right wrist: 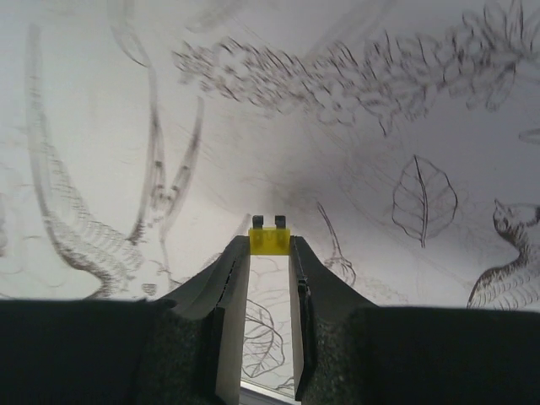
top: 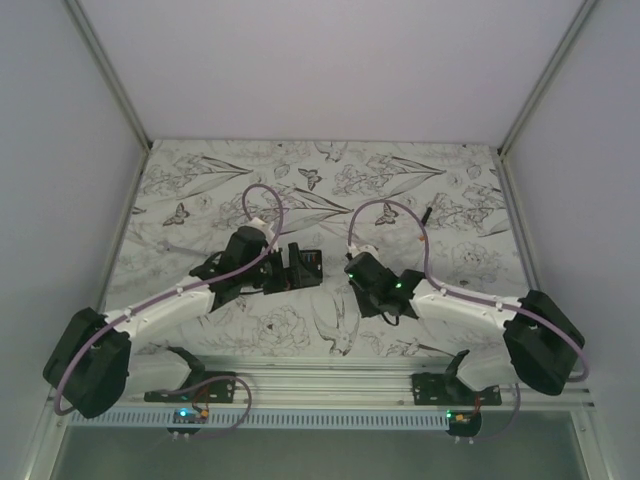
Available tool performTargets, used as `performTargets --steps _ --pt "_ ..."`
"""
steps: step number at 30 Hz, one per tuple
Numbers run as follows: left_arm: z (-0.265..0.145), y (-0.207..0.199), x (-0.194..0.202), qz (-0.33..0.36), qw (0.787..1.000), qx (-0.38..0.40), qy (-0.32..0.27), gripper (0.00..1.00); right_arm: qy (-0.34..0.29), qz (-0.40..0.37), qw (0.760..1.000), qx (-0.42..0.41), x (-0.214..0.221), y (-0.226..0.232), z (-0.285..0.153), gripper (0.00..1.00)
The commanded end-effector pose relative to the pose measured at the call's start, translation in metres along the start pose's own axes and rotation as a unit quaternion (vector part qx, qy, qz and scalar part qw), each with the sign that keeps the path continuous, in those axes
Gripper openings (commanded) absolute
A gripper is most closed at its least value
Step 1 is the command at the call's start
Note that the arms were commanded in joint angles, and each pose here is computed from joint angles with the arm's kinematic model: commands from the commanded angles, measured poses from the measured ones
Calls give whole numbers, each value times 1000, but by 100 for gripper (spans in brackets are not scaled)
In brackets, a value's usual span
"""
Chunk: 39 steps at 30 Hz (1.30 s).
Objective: Snap on the fuse box
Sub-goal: Pick up the fuse from the center of the board.
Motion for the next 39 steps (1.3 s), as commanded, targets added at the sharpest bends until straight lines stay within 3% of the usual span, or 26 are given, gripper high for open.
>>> performTargets --steps 1,9,15,19,23,39 --pt "-9 -30 -12 -26 998 55 -11 87 -105 -35 992 -53 -47 16 -23 21" --pt "-17 -61 -24 -52 993 100 -19 71 -229 -67 961 -140 -83 33 -62 23" --pt "-18 -74 -21 -43 992 115 -7 58 -284 -81 939 -176 -98 40 -81 24" --pt "-16 -76 -17 -40 993 114 -2 45 -304 -83 930 -188 -103 42 -87 24" --pt "-14 -76 -15 -41 993 112 0 39 -319 -85 923 -198 -107 44 -93 24" --pt "-12 -76 -11 -43 993 108 1 25 -336 -82 916 -204 -116 48 -94 24"
Point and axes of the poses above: each gripper's point midway between its finger pads, its own z axis out along the fingers, its own y axis along the line the jaws close on, x = y × z, the point moved 6 cm from there along -z, back along the fingers, and after that the axes turned 9 degrees about -z, right-handed, at the moved point
